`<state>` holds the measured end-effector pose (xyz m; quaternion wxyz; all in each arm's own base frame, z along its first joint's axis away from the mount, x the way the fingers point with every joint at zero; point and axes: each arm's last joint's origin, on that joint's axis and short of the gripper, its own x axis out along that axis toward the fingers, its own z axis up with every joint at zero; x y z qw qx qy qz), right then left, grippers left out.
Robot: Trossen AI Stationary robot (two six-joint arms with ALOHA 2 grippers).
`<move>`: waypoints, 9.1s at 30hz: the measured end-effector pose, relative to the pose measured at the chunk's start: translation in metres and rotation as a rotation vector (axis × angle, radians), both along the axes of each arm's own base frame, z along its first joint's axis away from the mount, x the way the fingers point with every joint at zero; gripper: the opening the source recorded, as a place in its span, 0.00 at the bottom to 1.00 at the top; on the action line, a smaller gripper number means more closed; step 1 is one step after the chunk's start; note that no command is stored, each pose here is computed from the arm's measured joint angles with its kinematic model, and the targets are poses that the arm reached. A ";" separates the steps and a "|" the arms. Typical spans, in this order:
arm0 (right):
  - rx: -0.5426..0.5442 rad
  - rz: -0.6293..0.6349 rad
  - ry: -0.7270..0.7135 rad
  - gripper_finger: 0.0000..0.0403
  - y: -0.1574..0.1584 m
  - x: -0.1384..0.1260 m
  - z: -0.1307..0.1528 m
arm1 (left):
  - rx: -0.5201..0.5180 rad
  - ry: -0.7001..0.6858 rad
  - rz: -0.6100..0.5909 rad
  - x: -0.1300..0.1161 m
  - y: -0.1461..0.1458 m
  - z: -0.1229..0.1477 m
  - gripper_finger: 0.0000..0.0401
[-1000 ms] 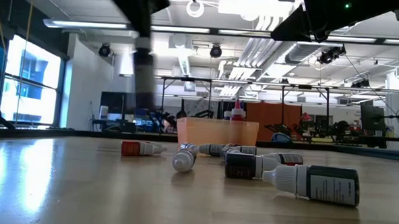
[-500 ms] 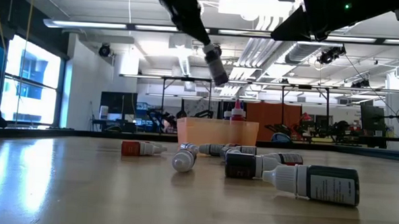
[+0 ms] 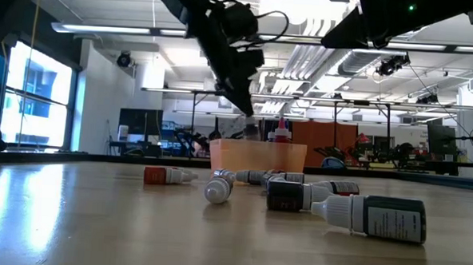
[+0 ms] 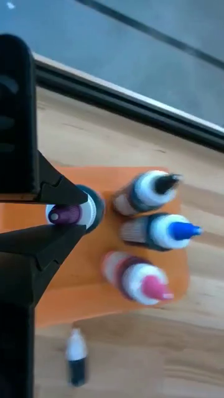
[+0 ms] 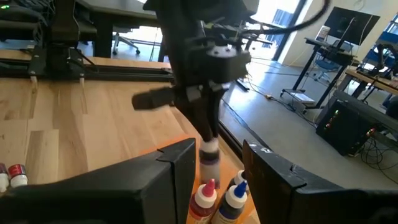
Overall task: Pick & Place food coloring
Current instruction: Put the big violet food coloring bottle into the orange bin, then put the small violet food coloring bottle into the orange bin, then put the small red food coloring bottle into the orange bin
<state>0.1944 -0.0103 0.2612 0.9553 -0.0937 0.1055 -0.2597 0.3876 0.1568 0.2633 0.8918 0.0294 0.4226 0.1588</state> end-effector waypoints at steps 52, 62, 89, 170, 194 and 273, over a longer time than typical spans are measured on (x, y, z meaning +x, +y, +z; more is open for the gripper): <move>0.001 0.006 0.000 0.31 0.000 0.000 0.000 | 0.113 -0.011 -0.029 0.019 0.015 -0.024 0.20; 0.005 0.024 0.000 0.31 0.001 0.000 0.000 | 0.173 -0.002 0.028 0.014 0.016 -0.014 0.20; 0.108 0.065 0.008 0.31 0.003 0.035 -0.027 | 0.083 -0.015 0.138 -0.126 -0.135 0.093 0.20; 0.512 -0.061 0.867 0.30 -0.027 0.147 -0.136 | -0.080 0.080 0.031 -0.114 -0.178 -0.040 0.20; 0.325 0.079 0.619 0.15 -0.039 0.181 -0.064 | -0.103 0.063 0.057 -0.113 -0.178 -0.040 0.20; 0.514 0.370 0.628 0.36 0.040 0.118 -0.152 | -0.235 0.227 -0.185 -0.070 -0.193 -0.118 0.42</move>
